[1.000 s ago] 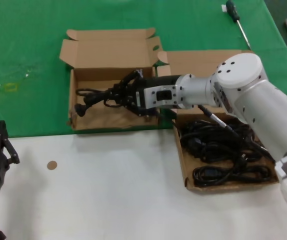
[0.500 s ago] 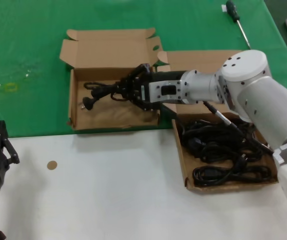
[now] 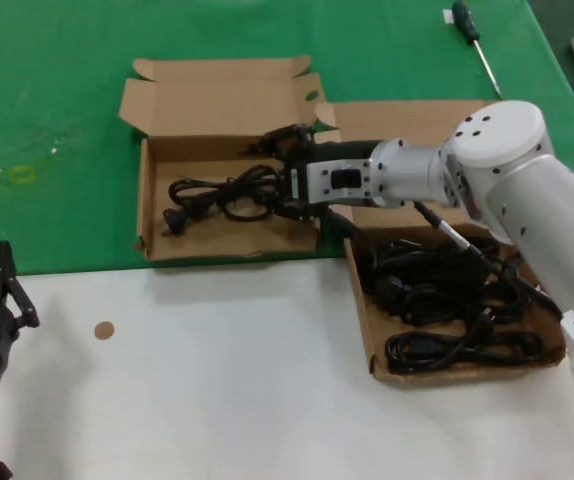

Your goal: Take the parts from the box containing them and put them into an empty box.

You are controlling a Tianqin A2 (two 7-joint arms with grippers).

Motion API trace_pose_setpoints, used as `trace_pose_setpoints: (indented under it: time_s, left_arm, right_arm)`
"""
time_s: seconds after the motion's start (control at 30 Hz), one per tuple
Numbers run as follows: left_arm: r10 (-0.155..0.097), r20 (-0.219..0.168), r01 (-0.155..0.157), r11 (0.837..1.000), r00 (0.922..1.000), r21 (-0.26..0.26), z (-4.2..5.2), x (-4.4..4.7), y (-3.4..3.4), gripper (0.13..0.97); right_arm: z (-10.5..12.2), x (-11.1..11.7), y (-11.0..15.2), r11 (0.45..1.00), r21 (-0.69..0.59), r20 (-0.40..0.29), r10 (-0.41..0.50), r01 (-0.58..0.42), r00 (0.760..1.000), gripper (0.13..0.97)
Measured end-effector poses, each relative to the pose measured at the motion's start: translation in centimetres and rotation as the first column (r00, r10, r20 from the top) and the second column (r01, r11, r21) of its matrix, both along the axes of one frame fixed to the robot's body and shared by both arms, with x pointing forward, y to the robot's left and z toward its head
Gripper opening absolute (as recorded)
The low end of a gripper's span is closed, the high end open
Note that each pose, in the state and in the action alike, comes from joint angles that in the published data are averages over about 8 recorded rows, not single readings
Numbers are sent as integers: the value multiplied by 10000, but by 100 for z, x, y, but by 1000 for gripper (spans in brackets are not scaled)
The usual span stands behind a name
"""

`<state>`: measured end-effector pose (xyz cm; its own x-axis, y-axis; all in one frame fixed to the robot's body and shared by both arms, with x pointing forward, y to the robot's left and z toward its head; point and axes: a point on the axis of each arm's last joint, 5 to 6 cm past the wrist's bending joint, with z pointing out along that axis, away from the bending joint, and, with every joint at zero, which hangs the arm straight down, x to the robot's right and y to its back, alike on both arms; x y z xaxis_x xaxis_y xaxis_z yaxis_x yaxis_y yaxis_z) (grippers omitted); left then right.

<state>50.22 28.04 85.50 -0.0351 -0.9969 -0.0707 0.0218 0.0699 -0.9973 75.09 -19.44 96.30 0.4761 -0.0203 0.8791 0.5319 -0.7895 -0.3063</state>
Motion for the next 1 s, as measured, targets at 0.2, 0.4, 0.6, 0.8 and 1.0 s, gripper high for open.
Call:
trace_pose_setpoints:
  time_s: [0.2,0.4,0.6,0.8,1.0]
  left_arm:
    - [0,0,0,10000,10000,0,0,0,0,152]
    - [0,0,0,10000,10000,0,0,0,0,152]
    - [0,0,0,10000,10000,0,0,0,0,152]
    - [0,0,0,10000,10000,0,0,0,0,152]
    - [0,0,0,10000,10000,0,0,0,0,162]
  right_arm:
    - [58,-43,-74,10000,67,28,10,-10,10000,393]
    - [149,-150,-186,9998,187,44,88,-89,10000,501]
    - [240,-320,-300,9991,224,48,352,-352,9994,659]
    - [267,-388,-331,9986,239,73,464,-466,9989,703]
    - [215,-421,-324,9980,537,43,327,-328,9995,833]
